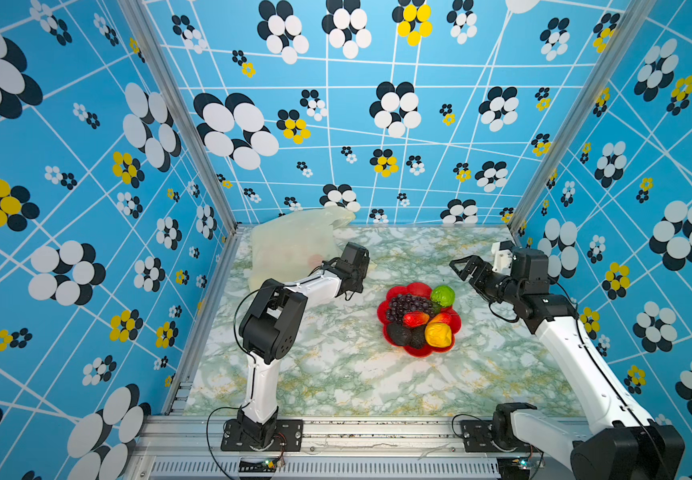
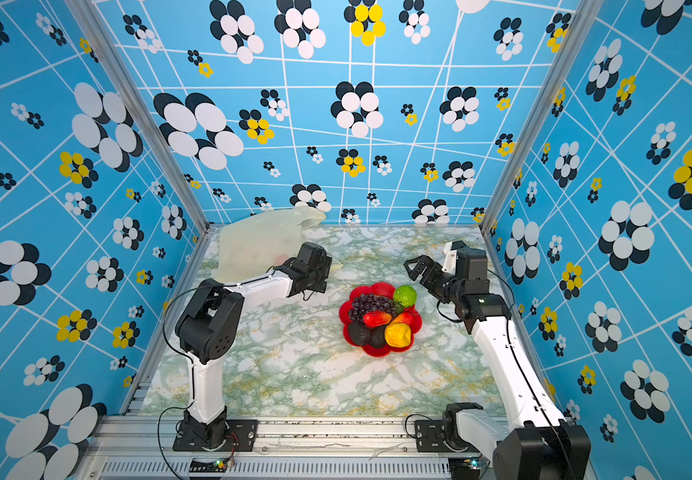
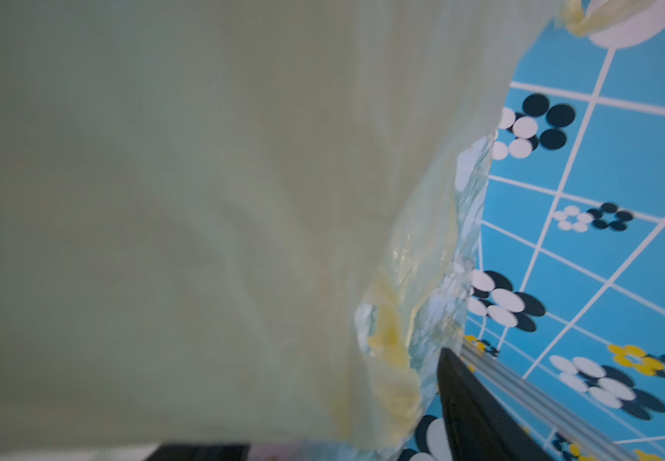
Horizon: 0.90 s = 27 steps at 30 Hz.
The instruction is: Place the fruits into the plastic bag
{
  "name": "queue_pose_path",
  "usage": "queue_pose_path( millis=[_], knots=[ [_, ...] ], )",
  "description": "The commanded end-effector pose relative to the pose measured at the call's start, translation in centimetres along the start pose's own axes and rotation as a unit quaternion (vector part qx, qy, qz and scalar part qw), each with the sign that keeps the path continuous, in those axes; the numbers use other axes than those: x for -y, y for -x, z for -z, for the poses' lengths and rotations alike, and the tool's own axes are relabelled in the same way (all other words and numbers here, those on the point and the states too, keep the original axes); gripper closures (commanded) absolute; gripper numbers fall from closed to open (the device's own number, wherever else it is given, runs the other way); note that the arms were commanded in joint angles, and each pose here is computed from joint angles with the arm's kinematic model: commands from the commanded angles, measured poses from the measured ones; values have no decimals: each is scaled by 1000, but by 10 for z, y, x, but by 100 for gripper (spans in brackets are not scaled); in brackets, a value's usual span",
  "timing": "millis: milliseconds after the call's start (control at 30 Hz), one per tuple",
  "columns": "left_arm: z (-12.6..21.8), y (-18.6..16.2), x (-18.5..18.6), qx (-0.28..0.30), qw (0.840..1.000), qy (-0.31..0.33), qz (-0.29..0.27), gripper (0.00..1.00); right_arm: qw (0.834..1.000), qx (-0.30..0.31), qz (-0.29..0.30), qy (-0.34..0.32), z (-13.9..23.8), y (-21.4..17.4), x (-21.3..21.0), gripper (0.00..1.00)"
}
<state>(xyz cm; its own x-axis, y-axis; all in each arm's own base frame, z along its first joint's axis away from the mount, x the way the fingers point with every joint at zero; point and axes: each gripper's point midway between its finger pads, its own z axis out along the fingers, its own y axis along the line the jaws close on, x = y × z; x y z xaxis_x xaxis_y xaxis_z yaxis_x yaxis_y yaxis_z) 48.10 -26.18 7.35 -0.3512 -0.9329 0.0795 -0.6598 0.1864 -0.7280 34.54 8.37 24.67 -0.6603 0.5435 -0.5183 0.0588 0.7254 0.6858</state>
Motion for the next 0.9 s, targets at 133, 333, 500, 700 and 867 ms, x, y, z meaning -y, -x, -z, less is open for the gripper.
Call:
queue_pose_path(
  millis=[133,333,500,700,867],
  knots=[
    [4,13,11,-7,999,-42,-27,87,1000,16,-10,-6,4,3,4,1],
    [50,-17,54,-132,964,-62,-223,100,1000,19,-15,8,9,6,-5,1],
    [126,-36,42,-224,886,14,-406,100,999,36,-4,28,15,11,-19,1],
    [222,-26,35,-235,819,54,-520,100,996,32,59,67,11,7,-64,1],
    [275,-27,34,-247,788,42,-563,100,987,10,154,35,3,-2,-83,1]
  ],
)
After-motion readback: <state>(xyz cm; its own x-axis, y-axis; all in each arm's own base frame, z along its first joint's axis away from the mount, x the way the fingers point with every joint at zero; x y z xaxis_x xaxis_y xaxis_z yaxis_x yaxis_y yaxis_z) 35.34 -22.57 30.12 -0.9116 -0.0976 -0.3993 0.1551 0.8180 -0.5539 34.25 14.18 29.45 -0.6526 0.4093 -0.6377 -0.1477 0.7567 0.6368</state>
